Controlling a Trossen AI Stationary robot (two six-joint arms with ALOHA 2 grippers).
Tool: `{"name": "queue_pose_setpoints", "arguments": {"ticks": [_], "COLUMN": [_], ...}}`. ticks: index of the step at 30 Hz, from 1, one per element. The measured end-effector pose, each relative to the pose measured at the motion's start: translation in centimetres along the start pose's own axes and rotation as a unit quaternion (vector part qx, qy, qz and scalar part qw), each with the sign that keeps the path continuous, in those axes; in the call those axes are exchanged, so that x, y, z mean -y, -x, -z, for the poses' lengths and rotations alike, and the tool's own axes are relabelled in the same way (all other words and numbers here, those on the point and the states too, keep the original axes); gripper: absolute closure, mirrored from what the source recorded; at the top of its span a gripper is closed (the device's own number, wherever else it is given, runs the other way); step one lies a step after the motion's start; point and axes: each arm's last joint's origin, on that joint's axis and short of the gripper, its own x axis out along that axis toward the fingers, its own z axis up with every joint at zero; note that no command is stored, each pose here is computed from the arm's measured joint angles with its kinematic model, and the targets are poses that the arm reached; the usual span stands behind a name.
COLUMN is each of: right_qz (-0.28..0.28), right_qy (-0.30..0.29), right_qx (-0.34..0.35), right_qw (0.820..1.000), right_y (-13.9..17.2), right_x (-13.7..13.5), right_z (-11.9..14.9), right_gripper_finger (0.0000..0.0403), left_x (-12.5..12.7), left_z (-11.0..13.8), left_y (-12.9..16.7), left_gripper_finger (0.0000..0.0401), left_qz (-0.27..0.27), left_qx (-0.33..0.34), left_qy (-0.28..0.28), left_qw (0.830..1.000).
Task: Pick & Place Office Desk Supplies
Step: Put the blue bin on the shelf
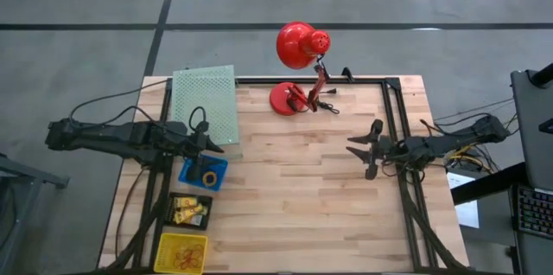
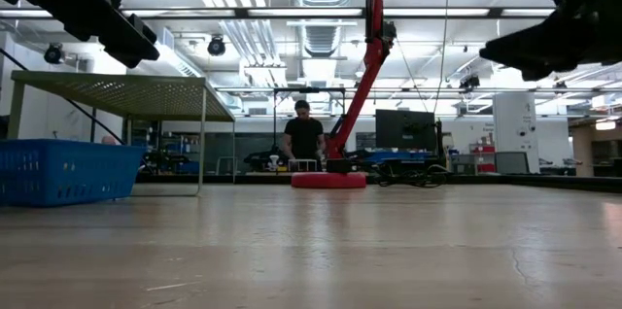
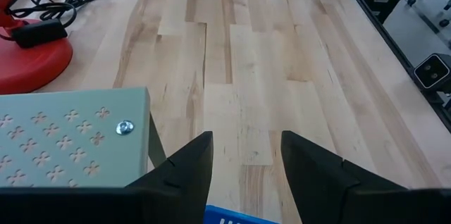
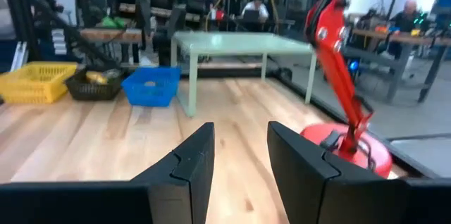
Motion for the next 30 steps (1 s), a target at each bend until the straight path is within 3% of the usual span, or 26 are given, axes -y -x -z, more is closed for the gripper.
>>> {"name": "queue_pose_setpoints", "arguments": {"ticks": [8,23,28,30], "right_qz": [-0.01,-0.013,0.044,0.041], "right_qy": [-0.02,0.051,0.046,0.038], "right_qx": [-0.002,0.024,0.023,0.026], "right_qw": [1.0,0.998,0.998,0.998], "right_y": [1.0,1.3,1.4,1.4], "right_x": [0.3,0.4,0.8,0.7], "right_z": [0.2,-0.3,-0.4,-0.5], "right_gripper_finger": [0.0275,0.0275,0.0275,0.0275], "left_x": [0.0,0.0,0.0,0.0], "left_z": [0.0,0.0,0.0,0.0], "left_y": [0.0,0.0,0.0,0.0], "left_gripper_finger": [0.0228,0.0228,0.0228,0.0228], "left_qz": [0.0,0.0,0.0,0.0], "left_qx": [0.0,0.0,0.0,0.0], "left_qy": [0.0,0.0,0.0,0.0], "left_qw": [1.0,1.0,1.0,1.0]}}
